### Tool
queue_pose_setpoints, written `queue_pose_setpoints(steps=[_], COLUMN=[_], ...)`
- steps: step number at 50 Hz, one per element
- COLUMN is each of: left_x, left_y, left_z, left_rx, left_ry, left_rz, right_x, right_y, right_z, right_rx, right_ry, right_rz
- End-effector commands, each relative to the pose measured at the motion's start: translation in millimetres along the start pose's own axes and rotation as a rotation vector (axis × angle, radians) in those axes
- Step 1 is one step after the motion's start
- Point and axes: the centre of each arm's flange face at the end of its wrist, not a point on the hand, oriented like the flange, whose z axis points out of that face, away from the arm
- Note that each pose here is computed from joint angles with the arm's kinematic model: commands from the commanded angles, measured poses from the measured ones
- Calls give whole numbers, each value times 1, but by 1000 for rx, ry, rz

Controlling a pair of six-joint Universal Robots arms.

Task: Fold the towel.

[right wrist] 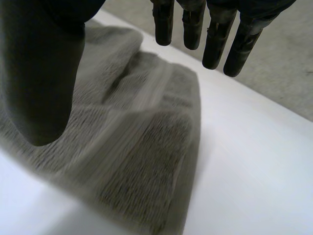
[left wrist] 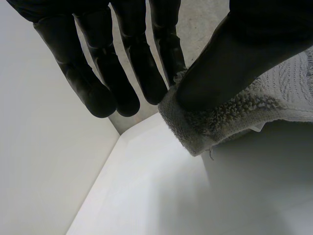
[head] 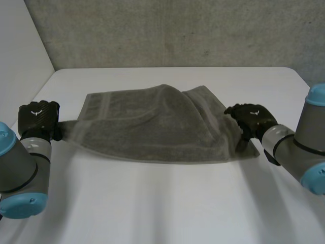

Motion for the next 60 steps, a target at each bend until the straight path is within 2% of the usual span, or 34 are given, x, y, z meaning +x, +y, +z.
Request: queue_pose_setpoints(steps=[1,6,23,60], left_x=[0,1,1,2], left_y=[0,1,0,2], left_z=[0,-1,-5,-6], left_rx=[-1,-3,-1,-6], left_ry=[0,2,21,24], left_rz=[0,1,3,4], right_x=[18,33,29,36], right_y=[26,30,46,54], right_z=[-1,5,20,43], right_rx=[-26,7,-7,55], right_ry=[11,0,-52,-9], right_rz=[-141,-203,-208,-237])
